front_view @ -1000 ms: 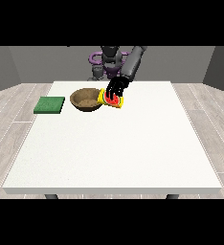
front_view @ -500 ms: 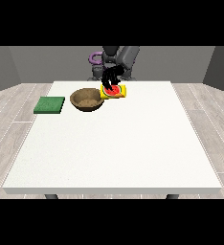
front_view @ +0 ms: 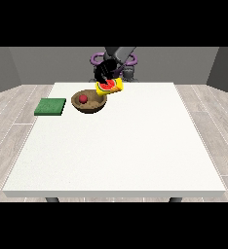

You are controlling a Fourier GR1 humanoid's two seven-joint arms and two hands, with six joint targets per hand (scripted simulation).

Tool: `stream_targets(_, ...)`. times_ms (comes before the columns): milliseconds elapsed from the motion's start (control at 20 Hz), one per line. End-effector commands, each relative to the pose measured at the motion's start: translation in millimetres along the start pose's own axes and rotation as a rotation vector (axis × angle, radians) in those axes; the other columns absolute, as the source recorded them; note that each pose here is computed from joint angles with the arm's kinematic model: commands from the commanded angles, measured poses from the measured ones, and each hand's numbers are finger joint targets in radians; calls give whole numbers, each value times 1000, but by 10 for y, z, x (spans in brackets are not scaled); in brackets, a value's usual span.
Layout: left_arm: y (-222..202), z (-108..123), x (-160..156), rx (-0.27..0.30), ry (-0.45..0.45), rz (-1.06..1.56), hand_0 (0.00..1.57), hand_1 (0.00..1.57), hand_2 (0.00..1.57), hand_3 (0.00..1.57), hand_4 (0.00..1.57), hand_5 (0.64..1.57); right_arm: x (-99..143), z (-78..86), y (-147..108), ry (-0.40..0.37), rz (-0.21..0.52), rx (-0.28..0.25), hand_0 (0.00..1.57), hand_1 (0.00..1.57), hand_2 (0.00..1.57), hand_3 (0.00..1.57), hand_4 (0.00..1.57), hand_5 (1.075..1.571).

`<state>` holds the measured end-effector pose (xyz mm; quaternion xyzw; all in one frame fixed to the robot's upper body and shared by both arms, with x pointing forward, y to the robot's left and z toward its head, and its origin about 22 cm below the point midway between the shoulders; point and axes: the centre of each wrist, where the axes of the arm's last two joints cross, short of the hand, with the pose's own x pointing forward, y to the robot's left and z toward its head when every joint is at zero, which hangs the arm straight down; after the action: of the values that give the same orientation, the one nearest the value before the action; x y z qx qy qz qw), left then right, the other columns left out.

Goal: Pick the cup and pour the ball into the bowl, then pick the bowl and place it on the pad

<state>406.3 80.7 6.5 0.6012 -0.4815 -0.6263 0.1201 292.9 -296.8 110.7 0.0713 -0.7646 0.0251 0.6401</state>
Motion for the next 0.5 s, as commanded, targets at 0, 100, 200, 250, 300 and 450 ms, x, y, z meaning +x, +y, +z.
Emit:
stream_targets(0, -21, 93, 97, -16, 36, 242, 1499, 1499, 1571, 1571, 1009, 1520, -52, 174, -275, 46, 13, -67, 0, 0, 0, 0, 378, 1564)
stream_targets(100, -165, 160, -124, -6, 203, 450, 1271, 1271, 1533, 1477, 960, 1490, -78, 258, -312, 61, 31, -59, 0, 0, 0, 0, 378, 1564)
stream_targets(200, -40, -5, -421, 66, 295, 541, 710, 710, 1363, 1277, 1101, 1464, -33, 269, -485, 20, 27, -106, 0, 0, 0, 0, 384, 1565)
stream_targets(250, -112, -3, -757, 97, 376, 564, 1111, 1111, 1474, 1482, 947, 1548, -50, 278, -406, 19, 33, -91, 0, 0, 0, 0, 376, 1564)
stream_targets(300, -187, 86, -720, 111, 422, 637, 1251, 1251, 1571, 1571, 781, 1571, -73, 292, -388, 32, 23, -90, 0, 0, 0, 0, 360, 1564)
stream_targets(450, -399, 315, -916, 190, 539, 786, 1241, 1241, 1571, 1571, 765, 1568, 19, 285, -347, -26, 27, -96, 0, 0, 0, 0, 382, 1565)
